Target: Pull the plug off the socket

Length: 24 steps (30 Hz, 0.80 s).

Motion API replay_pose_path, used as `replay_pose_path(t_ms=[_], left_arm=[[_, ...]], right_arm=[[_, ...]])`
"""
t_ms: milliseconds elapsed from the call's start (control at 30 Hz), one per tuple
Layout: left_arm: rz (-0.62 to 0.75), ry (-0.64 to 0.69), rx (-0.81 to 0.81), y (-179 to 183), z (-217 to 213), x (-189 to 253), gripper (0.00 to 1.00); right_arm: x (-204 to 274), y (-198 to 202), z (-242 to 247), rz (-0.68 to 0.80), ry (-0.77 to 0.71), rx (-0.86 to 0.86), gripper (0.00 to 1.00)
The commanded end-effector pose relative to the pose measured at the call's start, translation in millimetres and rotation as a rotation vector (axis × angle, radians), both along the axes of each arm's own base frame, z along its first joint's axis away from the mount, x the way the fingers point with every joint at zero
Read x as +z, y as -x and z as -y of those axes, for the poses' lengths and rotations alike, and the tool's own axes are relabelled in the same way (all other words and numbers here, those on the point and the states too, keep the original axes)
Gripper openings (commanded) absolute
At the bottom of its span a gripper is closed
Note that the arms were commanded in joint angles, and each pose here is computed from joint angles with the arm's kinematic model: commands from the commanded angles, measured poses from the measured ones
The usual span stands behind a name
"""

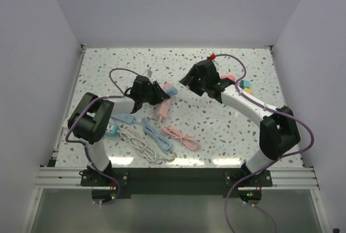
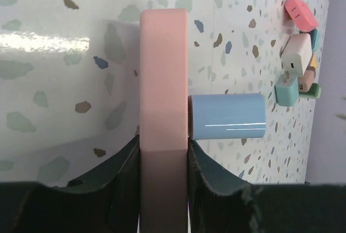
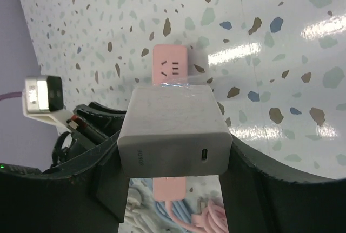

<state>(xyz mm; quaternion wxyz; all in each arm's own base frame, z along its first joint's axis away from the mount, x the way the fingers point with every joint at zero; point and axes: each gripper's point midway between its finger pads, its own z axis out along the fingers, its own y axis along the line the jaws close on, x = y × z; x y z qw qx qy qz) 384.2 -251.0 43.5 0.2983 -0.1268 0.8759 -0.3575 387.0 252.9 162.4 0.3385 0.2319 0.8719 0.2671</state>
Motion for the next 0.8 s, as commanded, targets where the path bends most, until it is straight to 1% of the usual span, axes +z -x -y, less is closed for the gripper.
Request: replay_pose_path(t_ms=[0, 33, 133, 167, 233, 267, 333, 367, 400, 433, 467, 533, 567, 600, 633, 700, 767], left_arm=[[0.103, 0.026, 0.034, -22.6, 9.4, 39.9, 0.00], [0.122, 0.026, 0.033, -22.9, 8.8, 48.5, 0.00], [0.176, 0.032, 0.028, -23.7, 7.1, 70.1, 0.00], [0.187, 0.036, 0.023, -22.7, 7.9, 74.7, 0.00], [0.216, 0.029, 0.005, -19.7, 6.9, 85.7, 0.00], [0.226, 0.025, 0.002, -19.6, 5.7, 89.7, 0.00], [0.238, 0.008, -0.015, -15.4, 4.3, 94.5, 0.00], [0.242, 0.003, -0.020, -13.6, 3.5, 95.9, 0.00], [0.245, 0.002, -0.030, -11.4, 3.6, 97.0, 0.00], [0.246, -0.002, -0.033, -8.9, 2.3, 98.8, 0.00], [0.243, -0.005, -0.034, -6.2, 0.5, 97.6, 0.00], [0.250, -0.003, -0.040, -1.3, -0.5, 101.3, 0.00], [0.243, -0.006, -0.042, 1.7, -2.1, 99.2, 0.00], [0.246, -0.008, -0.045, 3.0, -2.6, 99.8, 0.00], [0.247, -0.012, -0.048, 4.9, -3.6, 101.4, 0.00], [0.243, -0.018, -0.056, 7.7, -4.4, 100.8, 0.00], [0.238, -0.027, -0.060, 10.2, -5.8, 99.8, 0.00]], right_arm=[[17.8, -10.2, 2.9, 0.071, 0.044, -0.041, 0.00], [21.4, -11.2, 16.3, 0.093, 0.080, -0.076, 0.00], [17.2, -24.6, 52.3, 0.085, 0.177, -0.132, 0.00], [6.3, -27.0, 74.2, 0.037, 0.234, -0.163, 0.00], [2.0, -36.3, 96.9, 0.014, 0.302, -0.199, 0.00], [-18.3, -43.6, 112.7, -0.048, 0.317, -0.206, 0.00], [-27.1, -56.9, 120.7, -0.090, 0.299, -0.182, 0.00], [-48.1, -59.3, 132.3, -0.165, 0.296, -0.184, 0.00], [-55.0, -61.6, 137.9, -0.197, 0.297, -0.189, 0.00], [-53.1, -67.7, 142.3, -0.198, 0.302, -0.193, 0.00], [-64.1, -72.9, 150.0, -0.215, 0.317, -0.205, 0.00], [-67.3, -81.2, 159.0, -0.226, 0.321, -0.224, 0.00], [-73.4, -84.8, 168.0, -0.246, 0.313, -0.239, 0.00], [-88.9, -85.8, 165.8, -0.292, 0.276, -0.213, 0.00], [-89.4, -92.9, 172.9, -0.300, 0.250, -0.221, 0.00], [-95.8, -98.0, 171.0, -0.315, 0.202, -0.198, 0.03], [-92.8, -103.9, 178.4, -0.306, 0.183, -0.214, 0.15]])
